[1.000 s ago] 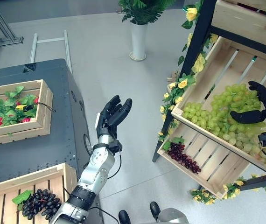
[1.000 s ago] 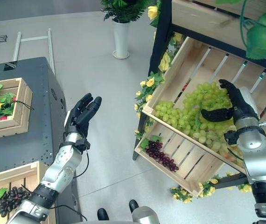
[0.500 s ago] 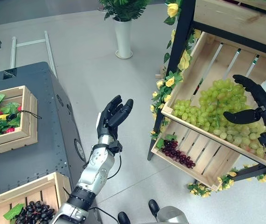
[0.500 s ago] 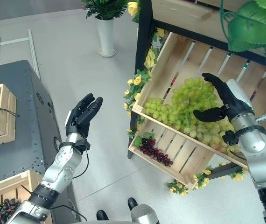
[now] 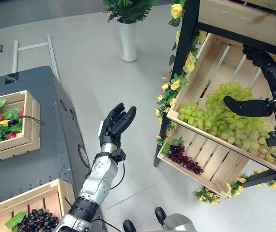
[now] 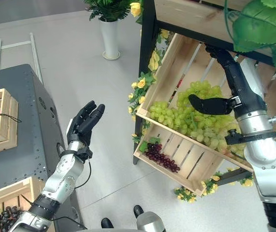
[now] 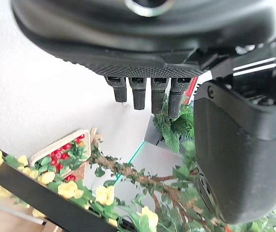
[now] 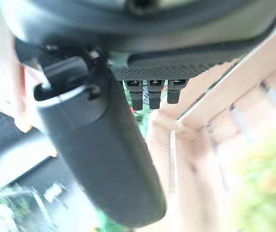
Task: Pick up the fruits from the basket on one side to the basket on the other side
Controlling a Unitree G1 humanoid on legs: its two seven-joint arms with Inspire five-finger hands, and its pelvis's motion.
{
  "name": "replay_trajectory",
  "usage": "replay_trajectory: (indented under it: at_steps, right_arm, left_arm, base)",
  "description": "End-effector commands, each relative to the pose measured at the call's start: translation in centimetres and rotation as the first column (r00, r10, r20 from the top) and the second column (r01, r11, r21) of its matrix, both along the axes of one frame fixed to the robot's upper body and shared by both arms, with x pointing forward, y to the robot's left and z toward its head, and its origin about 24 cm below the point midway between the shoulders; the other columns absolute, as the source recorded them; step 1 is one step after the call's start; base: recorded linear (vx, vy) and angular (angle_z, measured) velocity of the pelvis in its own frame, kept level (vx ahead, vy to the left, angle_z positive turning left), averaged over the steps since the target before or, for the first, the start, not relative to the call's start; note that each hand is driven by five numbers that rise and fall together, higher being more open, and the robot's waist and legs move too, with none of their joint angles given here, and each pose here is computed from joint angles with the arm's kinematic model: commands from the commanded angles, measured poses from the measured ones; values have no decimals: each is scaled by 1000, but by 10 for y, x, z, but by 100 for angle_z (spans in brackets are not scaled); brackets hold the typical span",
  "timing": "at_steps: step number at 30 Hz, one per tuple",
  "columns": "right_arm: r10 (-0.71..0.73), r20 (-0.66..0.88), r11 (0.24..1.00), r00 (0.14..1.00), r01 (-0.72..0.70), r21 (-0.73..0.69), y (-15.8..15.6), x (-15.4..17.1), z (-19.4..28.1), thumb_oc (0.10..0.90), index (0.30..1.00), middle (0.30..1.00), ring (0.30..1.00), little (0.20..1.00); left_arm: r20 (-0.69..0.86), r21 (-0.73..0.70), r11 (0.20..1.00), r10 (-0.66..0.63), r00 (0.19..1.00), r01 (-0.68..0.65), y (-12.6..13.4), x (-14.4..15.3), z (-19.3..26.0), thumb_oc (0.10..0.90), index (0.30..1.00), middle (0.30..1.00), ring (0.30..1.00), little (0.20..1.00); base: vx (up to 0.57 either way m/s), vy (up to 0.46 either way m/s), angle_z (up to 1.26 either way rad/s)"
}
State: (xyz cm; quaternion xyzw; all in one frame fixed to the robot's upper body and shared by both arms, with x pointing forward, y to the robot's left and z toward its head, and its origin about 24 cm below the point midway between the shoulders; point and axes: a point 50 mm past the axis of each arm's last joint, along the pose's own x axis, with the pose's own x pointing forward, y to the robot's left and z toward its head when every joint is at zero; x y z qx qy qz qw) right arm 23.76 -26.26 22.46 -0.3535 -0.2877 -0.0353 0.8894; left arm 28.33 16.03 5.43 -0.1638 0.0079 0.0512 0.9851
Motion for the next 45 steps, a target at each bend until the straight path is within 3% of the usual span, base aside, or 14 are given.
replay_trajectory:
  at_steps: [1,5,15,21,29,39,45]
  right_arm:
    - [114,359,987,927,-146,65,13,-19,55,800,900,900,900,900]
    - [277,273,939,921,-320,129,32,-13,42,800,900,900,900,900]
    - [477,178,808,861,-509,298,60,5,15,800,900,900,900,900]
    - [653,120,669,748,-644,370,82,8,-5,800,900,900,900,900]
    - [844,142,359,517,-742,567,104,7,-37,800,900,900,900,900]
    - [907,-11,314,422,-658,685,127,5,-83,800,900,900,900,900]
    - [867,-134,404,479,-521,752,131,7,-120,800,900,900,900,900]
  left_arm:
    - [226,-12,1000,19,974,-16,0,6,42,800,900,900,900,900]
    - [229,-23,999,34,973,-29,1,4,42,800,900,900,900,900]
    - [244,-27,997,82,966,-77,8,5,42,800,900,900,900,900]
    - [251,-24,993,117,961,-114,16,4,42,800,900,900,900,900]
    - [250,-7,987,160,955,-163,31,-1,39,800,900,900,900,900]
    - [247,45,952,282,927,-302,52,-11,32,800,900,900,900,900]
    - [294,149,879,399,868,-454,74,-22,32,800,900,900,900,900]
  base:
    - [0,0,0]
    - [-22,-9,4]
    - [-14,-26,14]
    - [-13,-47,15]
    - [4,-52,22]
    - [19,-43,15]
    - [43,-17,8]
